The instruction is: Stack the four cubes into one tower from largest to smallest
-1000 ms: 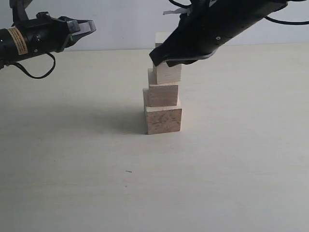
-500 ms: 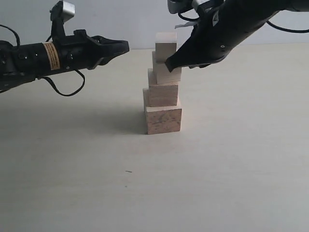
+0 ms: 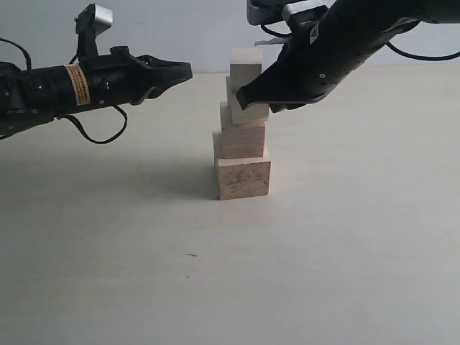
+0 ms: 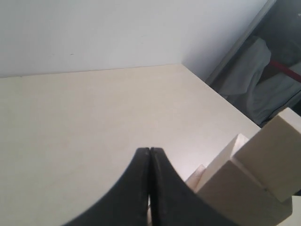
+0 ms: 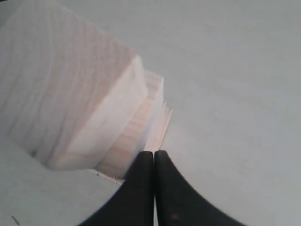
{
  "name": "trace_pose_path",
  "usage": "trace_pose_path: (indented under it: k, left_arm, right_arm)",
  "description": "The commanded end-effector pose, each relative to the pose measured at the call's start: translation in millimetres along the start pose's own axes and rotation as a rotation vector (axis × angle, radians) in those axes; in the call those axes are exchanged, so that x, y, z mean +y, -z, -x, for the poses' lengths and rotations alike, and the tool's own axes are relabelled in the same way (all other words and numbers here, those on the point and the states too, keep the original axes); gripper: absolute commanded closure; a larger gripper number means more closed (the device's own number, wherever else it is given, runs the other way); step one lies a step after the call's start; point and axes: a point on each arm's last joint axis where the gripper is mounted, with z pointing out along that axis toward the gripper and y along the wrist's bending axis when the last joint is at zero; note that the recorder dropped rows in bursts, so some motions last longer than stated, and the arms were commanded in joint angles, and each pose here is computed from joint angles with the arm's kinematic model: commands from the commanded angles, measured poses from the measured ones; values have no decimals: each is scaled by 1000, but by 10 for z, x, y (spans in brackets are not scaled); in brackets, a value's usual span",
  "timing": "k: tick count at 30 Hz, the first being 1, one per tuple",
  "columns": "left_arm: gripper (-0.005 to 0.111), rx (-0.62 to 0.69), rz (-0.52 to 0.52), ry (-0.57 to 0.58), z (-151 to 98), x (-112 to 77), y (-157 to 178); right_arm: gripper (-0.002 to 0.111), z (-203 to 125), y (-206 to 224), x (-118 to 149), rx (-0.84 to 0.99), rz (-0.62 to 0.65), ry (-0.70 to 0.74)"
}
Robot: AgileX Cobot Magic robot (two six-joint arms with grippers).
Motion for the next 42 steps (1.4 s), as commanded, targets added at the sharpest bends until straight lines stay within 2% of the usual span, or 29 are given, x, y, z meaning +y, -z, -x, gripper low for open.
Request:
trace_pose_path:
  k: [1,14,18,21,23,25,33,42]
  left_arm:
    - [107,-10,-5,0,17,-17,-14]
    - [107,-11,-7,0,17,-19,-14]
    - [107,-20,-27,0,26,-37,-13]
    - [107,-72,-116,6,73,-117,-5]
    - [107,-140,-199,16,135,-190,13]
    - [107,-162,-206,27,155,-196,17]
    - [107,-94,-274,65,100,-255,24]
    - [107,-61,-288,48,69,-270,25]
  right_arm:
    - [108,29,19,19,-19,24,-3]
    - [108,56,42,20,-49,24,-5]
    - [108,96,327,-68,-93,-87,80]
    - [108,166,569,-108,-190,-142,65]
    - [108,221,694,-69,-271,-100,19]
    - [108,225,694,-38,-277,-60,-12]
    - [108,226,634,67,-267,64,-56]
    - [108,244,492,61,-270,64,-68]
